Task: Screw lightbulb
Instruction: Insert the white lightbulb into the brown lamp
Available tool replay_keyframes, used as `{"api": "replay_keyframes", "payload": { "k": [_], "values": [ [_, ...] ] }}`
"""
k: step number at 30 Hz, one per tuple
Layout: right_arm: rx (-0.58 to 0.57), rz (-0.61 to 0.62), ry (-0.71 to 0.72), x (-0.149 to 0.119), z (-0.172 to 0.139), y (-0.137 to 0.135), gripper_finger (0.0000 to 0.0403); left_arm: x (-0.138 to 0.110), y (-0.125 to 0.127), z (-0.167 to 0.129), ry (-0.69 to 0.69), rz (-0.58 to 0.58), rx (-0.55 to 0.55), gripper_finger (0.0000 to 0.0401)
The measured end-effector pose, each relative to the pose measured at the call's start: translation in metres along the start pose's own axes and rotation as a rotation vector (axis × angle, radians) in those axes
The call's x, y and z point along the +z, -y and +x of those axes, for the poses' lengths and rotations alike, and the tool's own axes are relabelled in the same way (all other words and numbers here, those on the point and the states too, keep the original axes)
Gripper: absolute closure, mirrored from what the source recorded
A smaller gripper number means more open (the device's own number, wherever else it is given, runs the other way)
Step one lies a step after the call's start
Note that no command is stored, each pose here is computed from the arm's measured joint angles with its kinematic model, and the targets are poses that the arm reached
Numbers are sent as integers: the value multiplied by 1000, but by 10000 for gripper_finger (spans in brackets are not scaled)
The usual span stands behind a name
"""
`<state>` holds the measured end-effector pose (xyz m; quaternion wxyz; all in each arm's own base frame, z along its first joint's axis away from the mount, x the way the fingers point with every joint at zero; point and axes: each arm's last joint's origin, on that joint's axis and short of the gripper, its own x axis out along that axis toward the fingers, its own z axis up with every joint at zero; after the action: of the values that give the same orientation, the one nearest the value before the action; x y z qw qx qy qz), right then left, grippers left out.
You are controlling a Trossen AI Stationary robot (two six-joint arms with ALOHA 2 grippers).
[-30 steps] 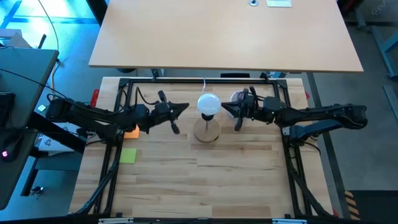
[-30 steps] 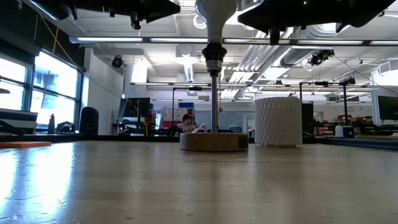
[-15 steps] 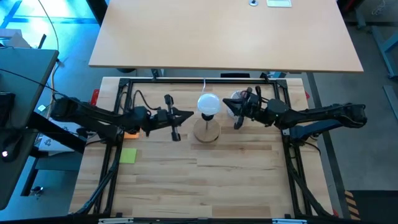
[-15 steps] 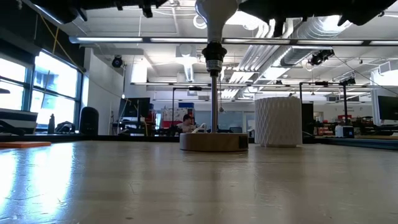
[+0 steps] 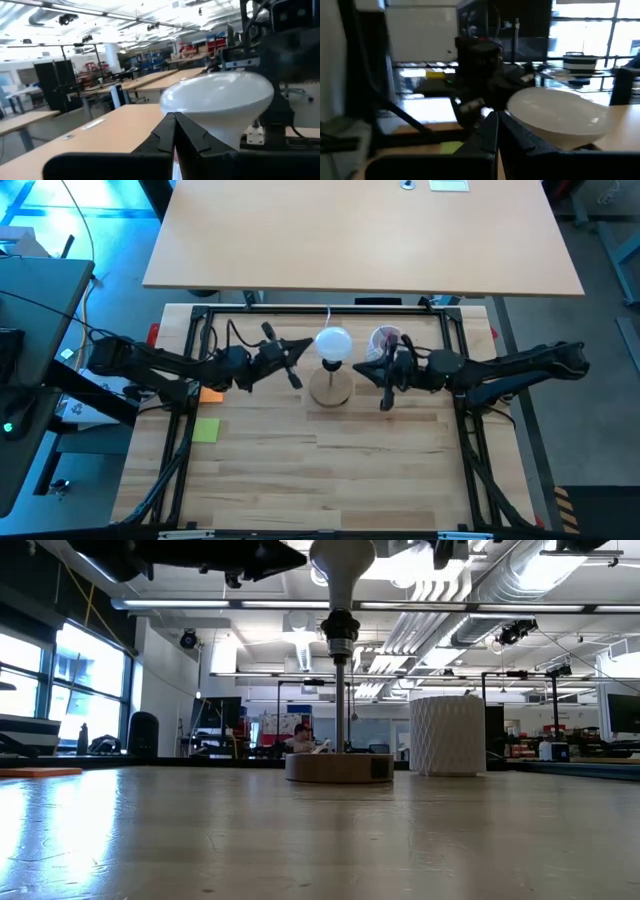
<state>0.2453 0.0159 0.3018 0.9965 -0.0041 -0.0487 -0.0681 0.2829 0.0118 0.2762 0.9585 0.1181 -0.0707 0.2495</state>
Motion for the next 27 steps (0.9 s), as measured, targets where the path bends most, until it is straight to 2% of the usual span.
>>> {"api": "replay_keyframes", "payload": {
  "k": [5, 8, 10, 14, 22, 25, 27],
  "values": [
    [-295, 9, -47, -3, 0, 7, 402, 6, 5, -5, 29, 5, -60, 401],
    [-388, 23, -59, -8, 4, 17, 402, 11, 9, -6, 93, -4, -150, 401],
    [-361, 27, -50, -10, 8, 21, 402, 13, 9, -7, 118, -10, -177, 401],
    [-239, 38, -14, -12, 16, 22, 402, 10, 5, -4, 100, -6, -155, 401],
    [-133, 22, -21, -8, 9, 2, 402, 4, -8, 3, 64, -10, -109, 401],
    [-47, -31, -16, -5, 5, -9, 402, 3, -12, 4, 48, 28, -75, 401],
    [-51, -105, -11, -3, 2, -14, 402, 1, -14, 4, 17, 62, -15, 401]
  ]
}}
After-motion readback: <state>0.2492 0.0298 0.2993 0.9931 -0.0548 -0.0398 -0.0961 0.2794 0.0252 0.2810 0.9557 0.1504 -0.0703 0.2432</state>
